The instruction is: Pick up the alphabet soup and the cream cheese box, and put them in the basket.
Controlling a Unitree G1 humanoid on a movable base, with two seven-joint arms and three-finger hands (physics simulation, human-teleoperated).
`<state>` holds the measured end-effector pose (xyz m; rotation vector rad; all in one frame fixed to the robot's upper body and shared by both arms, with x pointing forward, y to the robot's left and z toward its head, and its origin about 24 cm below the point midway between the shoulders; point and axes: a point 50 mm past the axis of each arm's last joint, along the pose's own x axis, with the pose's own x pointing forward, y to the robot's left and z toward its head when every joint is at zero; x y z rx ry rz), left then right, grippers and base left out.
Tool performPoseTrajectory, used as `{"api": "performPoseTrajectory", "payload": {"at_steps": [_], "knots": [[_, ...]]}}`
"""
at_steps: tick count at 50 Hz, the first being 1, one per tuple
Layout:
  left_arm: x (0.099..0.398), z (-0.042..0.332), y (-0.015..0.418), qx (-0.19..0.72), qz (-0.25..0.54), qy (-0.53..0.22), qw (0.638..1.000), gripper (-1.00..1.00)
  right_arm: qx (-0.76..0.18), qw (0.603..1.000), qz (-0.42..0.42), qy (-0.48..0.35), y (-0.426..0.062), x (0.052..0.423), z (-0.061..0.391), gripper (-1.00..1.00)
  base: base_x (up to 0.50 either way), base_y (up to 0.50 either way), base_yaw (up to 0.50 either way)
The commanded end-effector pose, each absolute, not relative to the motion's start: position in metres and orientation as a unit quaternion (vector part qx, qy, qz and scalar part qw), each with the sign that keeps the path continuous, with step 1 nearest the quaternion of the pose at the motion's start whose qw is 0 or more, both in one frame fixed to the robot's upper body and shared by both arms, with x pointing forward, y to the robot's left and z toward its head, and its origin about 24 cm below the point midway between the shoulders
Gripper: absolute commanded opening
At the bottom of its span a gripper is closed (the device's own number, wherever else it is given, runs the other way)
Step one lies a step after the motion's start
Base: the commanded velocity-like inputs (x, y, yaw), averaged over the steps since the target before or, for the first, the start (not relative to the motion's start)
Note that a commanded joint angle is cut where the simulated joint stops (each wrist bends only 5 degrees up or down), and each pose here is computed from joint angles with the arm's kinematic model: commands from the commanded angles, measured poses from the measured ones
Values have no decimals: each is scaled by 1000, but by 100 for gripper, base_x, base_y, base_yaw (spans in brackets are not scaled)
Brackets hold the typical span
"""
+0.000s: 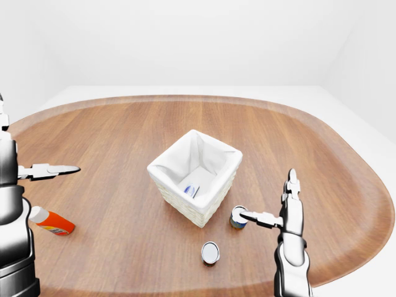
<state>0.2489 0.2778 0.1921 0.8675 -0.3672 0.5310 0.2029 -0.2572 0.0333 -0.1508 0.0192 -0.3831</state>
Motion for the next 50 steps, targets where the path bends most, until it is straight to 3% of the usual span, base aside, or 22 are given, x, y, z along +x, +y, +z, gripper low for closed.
{"api": "performPoseTrajectory", "payload": {"at_steps": [1,25,50], "knots": [[249,191,278,413,252,-173,858,100,-106,978,-170,52,-253,205,16,100,0,0,0],[248,191,277,417,252,-173,856,100,-147,979,-90,108,-239,194,-3,100,0,0,0],[249,191,277,415,252,-173,857,100,-179,968,-92,148,-236,200,-23,100,0,0,0]]}}
